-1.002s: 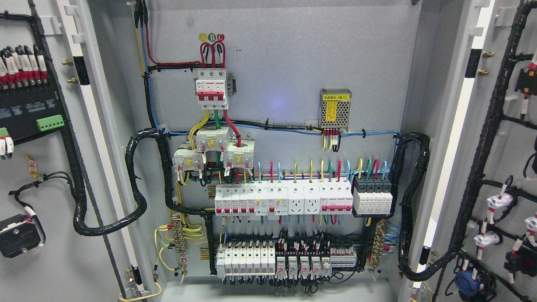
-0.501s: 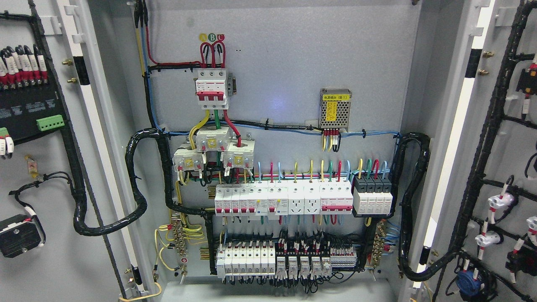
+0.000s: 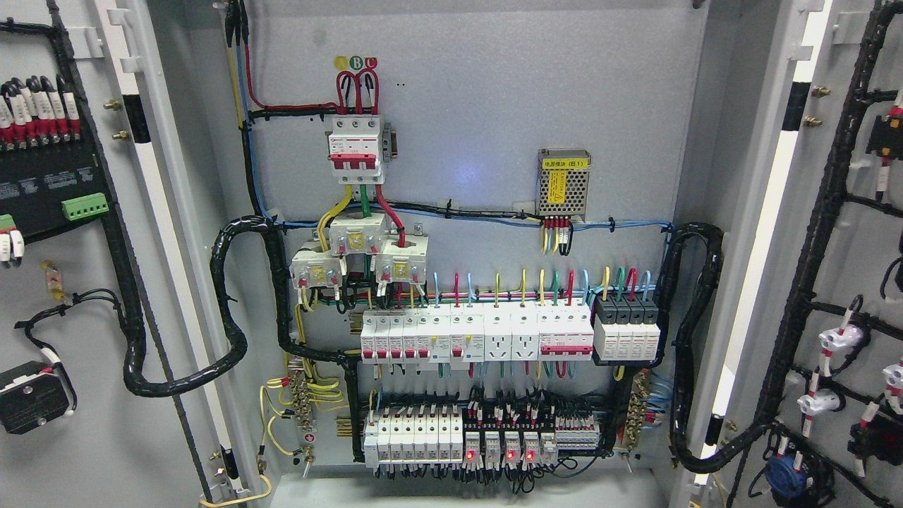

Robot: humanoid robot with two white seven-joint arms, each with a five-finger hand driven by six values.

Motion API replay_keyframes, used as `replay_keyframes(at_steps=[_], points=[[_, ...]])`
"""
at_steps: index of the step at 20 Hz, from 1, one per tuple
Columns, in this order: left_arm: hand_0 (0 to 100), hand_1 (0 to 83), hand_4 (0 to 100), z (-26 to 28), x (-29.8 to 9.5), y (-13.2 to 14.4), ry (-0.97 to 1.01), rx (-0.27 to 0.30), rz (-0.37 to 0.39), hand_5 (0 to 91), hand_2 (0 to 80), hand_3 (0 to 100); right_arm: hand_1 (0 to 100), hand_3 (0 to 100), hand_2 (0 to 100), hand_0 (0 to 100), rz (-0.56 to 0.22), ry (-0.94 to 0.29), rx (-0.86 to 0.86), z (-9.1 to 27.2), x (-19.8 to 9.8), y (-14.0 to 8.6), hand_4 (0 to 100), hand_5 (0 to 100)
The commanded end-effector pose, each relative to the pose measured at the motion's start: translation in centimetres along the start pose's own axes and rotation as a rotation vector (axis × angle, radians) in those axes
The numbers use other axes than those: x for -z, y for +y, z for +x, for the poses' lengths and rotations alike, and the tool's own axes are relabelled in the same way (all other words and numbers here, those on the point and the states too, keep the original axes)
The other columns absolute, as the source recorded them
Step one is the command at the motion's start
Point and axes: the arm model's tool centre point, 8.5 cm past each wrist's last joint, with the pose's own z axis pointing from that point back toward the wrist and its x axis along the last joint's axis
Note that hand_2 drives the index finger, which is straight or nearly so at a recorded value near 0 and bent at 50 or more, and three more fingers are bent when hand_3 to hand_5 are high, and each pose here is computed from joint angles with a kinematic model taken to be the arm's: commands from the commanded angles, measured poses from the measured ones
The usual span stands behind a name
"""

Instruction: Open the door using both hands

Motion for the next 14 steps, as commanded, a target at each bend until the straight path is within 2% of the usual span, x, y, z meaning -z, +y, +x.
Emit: replay_keyframes(at_steps=[1,6,10,12,14], points=[[0,0.0,0,-1.8,-1.8,-3.9,0.038,-0.005,-0.106,0.0,0.0,0,0,0,0,19,0.061,0.019,0.057,-0.2,0.1,2.1,0,0],[0,0.0,0,-3.7,-3.7,-5.3,0.083,0.018,-0.139,0.0,0.0,0,0,0,0,19,0.091,0.062,0.112,-1.6,-0.6,3.9,0,0],[0,0.0,0,-6.3,-5.9,-7.0,0.144,0.050,-0.168,0.0,0.0,0,0,0,0,19,0.116,0.137,0.193,-3.6,-2.2,6.4,0,0],[0,0.0,0,-7.4,-6.8,-7.3,0.176,0.049,-0.164,0.0,0.0,0,0,0,0,19,0.169,0.202,0.190,-5.2,-4.0,8.3,0,0],[0,0.0,0,-8.7,-7.7,-7.6,0.211,0.060,-0.169,0.0,0.0,0,0,0,0,19,0.258,0.277,0.151,-7.0,-6.2,10.4,0,0]])
